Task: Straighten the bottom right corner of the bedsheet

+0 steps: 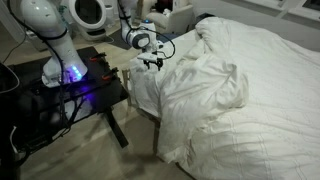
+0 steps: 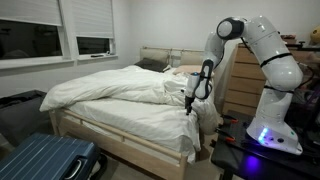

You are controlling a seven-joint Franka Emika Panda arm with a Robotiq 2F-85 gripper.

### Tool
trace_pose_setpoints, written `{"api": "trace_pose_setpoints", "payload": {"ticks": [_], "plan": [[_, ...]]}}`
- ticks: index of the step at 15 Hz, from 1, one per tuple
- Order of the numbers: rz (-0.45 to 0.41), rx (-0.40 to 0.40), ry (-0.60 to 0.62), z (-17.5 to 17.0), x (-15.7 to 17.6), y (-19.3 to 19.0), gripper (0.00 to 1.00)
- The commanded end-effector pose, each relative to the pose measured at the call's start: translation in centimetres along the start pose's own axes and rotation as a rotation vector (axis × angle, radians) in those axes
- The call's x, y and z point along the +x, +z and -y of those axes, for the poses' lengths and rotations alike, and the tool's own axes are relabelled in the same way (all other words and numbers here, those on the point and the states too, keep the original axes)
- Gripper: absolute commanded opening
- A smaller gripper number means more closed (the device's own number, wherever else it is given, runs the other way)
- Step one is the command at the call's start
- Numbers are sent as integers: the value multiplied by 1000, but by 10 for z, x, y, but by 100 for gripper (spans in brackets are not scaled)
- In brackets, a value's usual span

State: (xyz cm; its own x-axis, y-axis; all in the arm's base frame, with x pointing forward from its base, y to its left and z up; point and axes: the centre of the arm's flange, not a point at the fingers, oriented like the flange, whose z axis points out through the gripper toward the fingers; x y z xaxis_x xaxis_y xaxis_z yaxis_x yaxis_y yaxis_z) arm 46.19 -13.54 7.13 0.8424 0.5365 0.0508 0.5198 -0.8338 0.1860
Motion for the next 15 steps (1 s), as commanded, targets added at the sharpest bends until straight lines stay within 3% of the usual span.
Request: {"api": "trace_pose_setpoints", "payload": {"ticks": [1, 5, 6, 8, 11, 12, 13, 15], "plan": [[-8, -25, 13, 3, 4, 9, 58], [-2, -20, 21, 7, 5, 17, 27], [-1, -18, 27, 8, 5, 18, 67], [1, -21, 27, 9, 4, 20, 67], [6, -28, 26, 7, 0, 23, 88], [8, -31, 25, 6, -1, 24, 47], [11, -33, 24, 5, -2, 25, 51], [13, -36, 24, 5, -3, 25, 44]]}}
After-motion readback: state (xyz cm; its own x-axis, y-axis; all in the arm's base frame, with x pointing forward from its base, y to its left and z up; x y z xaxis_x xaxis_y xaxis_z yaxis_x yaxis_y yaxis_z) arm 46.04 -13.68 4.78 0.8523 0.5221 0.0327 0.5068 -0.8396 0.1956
